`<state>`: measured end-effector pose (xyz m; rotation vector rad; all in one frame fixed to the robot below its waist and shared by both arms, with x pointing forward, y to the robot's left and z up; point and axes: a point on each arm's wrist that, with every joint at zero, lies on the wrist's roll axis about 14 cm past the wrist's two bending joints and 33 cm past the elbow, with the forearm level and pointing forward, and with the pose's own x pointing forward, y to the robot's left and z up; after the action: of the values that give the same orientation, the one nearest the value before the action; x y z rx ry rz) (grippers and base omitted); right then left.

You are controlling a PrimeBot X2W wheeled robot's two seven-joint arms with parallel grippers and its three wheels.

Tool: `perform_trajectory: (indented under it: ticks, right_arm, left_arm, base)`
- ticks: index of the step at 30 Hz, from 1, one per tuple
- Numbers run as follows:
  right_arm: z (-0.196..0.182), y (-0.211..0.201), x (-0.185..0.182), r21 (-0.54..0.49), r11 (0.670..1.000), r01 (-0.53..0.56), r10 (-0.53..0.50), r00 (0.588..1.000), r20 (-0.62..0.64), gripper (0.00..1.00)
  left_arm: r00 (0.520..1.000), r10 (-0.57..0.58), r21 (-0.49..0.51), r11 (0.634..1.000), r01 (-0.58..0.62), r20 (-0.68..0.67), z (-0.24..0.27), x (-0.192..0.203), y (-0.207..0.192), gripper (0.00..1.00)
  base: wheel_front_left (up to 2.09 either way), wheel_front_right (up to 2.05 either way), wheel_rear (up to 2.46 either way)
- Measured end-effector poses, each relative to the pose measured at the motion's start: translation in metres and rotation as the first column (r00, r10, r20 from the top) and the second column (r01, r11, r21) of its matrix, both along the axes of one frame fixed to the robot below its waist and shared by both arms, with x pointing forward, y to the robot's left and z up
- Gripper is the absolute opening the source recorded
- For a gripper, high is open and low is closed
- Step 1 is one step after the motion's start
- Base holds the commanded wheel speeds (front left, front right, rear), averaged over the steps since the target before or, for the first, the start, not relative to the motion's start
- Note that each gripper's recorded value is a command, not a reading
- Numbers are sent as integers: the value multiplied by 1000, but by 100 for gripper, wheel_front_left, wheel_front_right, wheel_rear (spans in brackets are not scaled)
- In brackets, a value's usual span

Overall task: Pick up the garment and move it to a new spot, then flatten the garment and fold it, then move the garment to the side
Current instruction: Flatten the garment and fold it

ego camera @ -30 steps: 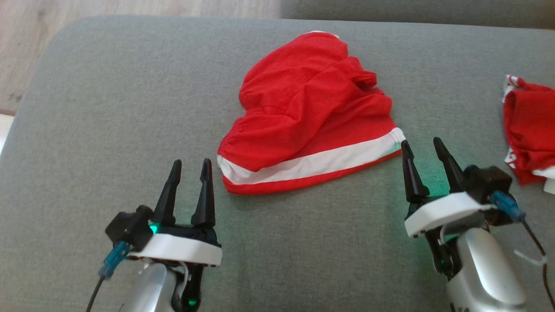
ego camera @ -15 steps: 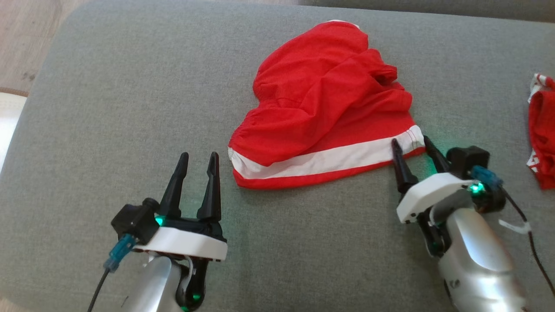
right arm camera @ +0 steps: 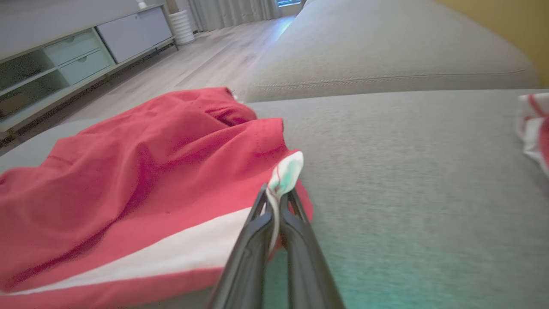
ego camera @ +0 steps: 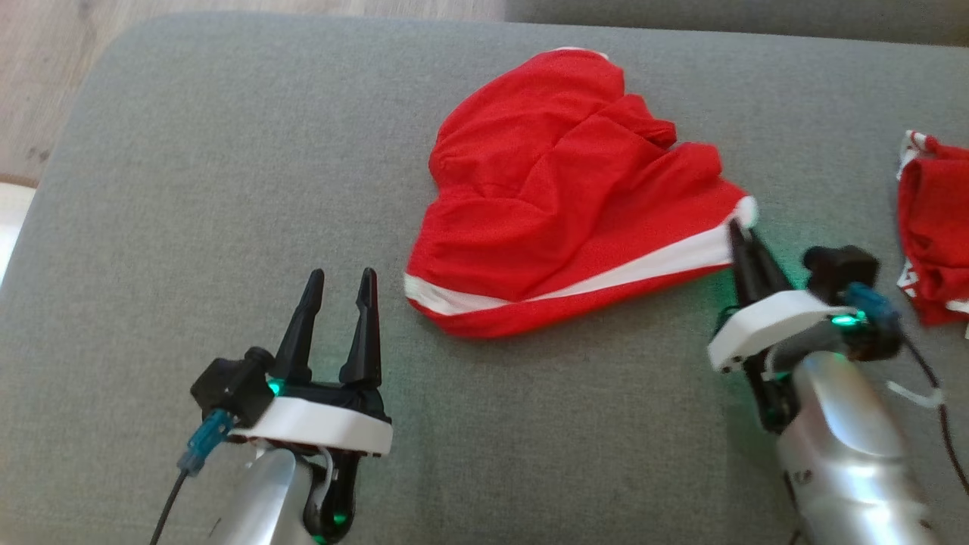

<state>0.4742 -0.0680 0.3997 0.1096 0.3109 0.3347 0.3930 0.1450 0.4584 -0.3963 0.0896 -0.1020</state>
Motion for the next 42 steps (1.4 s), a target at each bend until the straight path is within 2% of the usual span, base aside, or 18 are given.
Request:
perform_trajectory:
  ticks: [7, 15, 21, 24, 26, 31, 42]
  right_arm:
    - [9, -49, 4, 1, 989, 146, -146, 989, 33, 0]
    - [-7, -93, -20, -19, 964, 265, -266, 964, -6, 0]
    - [0, -94, -19, -4, 961, 278, -278, 961, 14, 0]
    - [2, -95, -20, -2, 960, 281, -280, 960, 20, 0]
    - [2, -95, -23, -6, 961, 276, -276, 961, 18, 0]
    - [0, -93, -27, -8, 963, 268, -268, 963, 16, 0]
    - [0, -86, -33, 0, 971, 240, -240, 971, 6, 0]
  left_arm:
    - [1000, -15, -4, 1000, 15, 19, 6, 1, -5, 100]
    - [999, -34, -8, 999, 34, 26, 8, 4, -12, 100]
    - [998, -54, -7, 999, 54, 14, 4, 3, -19, 100]
    - [993, -116, -8, 993, 116, -23, -7, -3, -37, 100]
    - [975, -211, -38, 977, 209, -72, -19, -14, -65, 100]
    - [929, -333, -80, 943, 324, -162, -35, -26, -93, 100]
    - [877, -432, -70, 901, 427, -212, -39, -12, -112, 100]
  base:
    - [0, 0, 0]
    - [0, 0, 0]
    - [0, 0, 0]
    - [0, 0, 0]
    - [0, 0, 0]
    - [0, 0, 0]
    - [0, 0, 0]
